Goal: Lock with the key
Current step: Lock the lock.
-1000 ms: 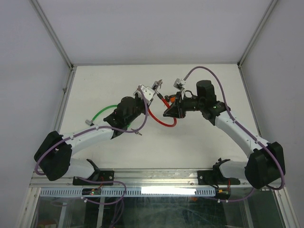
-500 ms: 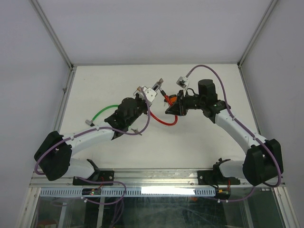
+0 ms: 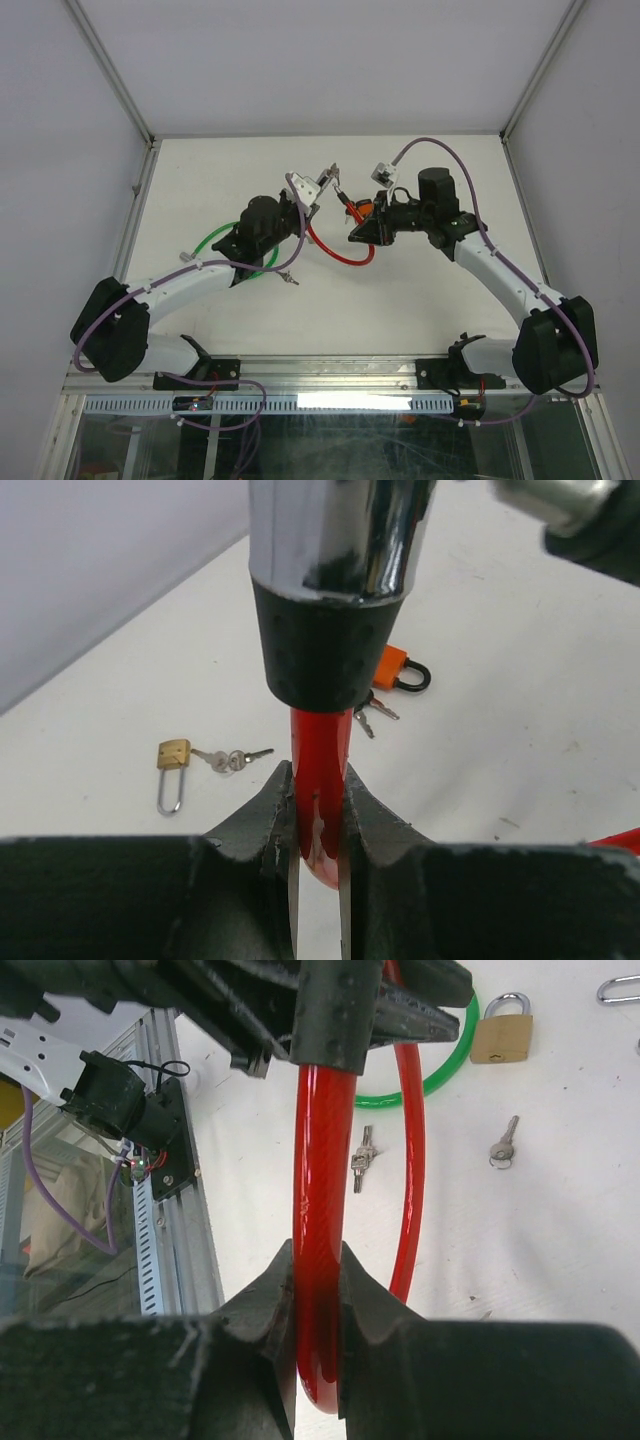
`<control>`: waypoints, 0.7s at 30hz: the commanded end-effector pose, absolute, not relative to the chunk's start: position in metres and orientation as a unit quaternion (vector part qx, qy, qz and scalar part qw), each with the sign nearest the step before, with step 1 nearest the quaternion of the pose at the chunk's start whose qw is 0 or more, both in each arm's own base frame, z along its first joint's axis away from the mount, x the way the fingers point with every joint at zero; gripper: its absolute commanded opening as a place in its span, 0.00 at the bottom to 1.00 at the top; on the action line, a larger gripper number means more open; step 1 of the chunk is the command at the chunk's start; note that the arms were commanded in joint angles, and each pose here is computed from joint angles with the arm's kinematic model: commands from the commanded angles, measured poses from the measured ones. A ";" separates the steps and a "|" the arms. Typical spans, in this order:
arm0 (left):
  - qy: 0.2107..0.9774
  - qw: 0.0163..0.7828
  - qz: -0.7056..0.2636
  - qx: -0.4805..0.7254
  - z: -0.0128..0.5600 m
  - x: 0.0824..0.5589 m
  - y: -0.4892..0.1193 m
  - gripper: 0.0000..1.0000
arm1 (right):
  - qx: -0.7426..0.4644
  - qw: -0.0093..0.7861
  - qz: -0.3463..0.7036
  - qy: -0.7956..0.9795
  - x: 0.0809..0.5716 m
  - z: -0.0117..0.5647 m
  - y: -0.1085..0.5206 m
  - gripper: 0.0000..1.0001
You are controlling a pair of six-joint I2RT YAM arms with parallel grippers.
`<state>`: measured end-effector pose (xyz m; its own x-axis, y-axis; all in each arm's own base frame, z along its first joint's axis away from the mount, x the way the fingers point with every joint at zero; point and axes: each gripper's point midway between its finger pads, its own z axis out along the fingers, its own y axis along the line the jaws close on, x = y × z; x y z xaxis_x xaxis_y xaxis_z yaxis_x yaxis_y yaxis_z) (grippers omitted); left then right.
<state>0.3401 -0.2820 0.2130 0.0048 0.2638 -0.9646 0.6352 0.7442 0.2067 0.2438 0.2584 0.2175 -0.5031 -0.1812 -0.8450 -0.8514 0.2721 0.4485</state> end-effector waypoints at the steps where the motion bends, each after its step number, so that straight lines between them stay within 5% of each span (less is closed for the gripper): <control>1: 0.644 0.661 -0.251 0.292 0.281 0.337 -0.285 0.00 | -0.390 0.357 0.502 0.685 0.228 0.238 0.261 0.00; 21: 0.634 0.616 -0.326 0.335 0.276 0.320 -0.308 0.00 | -0.411 0.351 0.520 0.661 0.216 0.244 0.264 0.00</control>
<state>0.3188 -0.2949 0.2296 -0.1126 0.1115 -0.9874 0.7963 0.6044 -0.0225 0.2304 0.2604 0.2258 -0.4620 -0.1921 -0.8658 -0.8827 0.1943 0.4279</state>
